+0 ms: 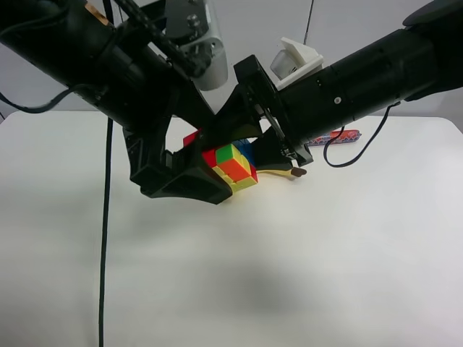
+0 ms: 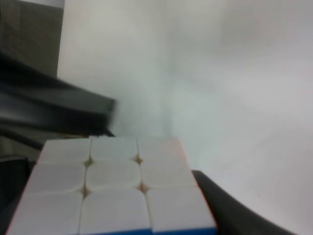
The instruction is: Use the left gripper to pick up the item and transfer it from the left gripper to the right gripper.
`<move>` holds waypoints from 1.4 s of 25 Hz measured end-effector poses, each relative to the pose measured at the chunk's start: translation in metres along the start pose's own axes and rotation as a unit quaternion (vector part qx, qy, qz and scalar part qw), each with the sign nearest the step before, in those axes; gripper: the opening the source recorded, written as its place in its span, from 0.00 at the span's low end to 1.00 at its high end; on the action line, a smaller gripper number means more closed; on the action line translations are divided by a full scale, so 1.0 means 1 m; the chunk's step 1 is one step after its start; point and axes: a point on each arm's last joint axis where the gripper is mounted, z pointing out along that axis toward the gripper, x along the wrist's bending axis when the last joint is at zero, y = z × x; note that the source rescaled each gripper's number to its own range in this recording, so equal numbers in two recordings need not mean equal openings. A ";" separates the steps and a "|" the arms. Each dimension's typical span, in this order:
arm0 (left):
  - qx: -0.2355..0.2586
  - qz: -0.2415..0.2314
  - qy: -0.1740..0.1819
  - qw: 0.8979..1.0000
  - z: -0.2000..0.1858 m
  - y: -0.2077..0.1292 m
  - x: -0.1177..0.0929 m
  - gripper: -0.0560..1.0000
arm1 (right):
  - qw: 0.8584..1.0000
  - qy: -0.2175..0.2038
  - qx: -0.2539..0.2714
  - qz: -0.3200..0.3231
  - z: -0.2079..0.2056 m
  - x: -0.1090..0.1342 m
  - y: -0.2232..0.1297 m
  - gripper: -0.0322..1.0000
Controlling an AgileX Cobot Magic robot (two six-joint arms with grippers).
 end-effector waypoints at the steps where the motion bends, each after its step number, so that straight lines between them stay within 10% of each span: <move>1: -0.003 0.003 0.005 1.000 -0.004 0.001 -0.001 0.98 | 1.000 0.000 0.000 0.000 0.000 0.000 0.000 0.03; 12: -0.011 -0.025 0.037 0.999 -0.062 0.004 -0.023 0.98 | 1.000 0.000 0.000 0.000 0.000 0.000 0.000 0.03; 26: 0.083 -0.058 -0.055 0.993 -0.080 -0.014 -0.049 0.98 | 1.000 -0.001 -0.001 0.000 0.000 0.000 0.000 0.03; 35: 0.114 -0.056 0.077 0.989 -0.114 -0.026 -0.046 0.98 | 1.000 -0.001 -0.001 0.000 0.000 0.000 0.000 0.03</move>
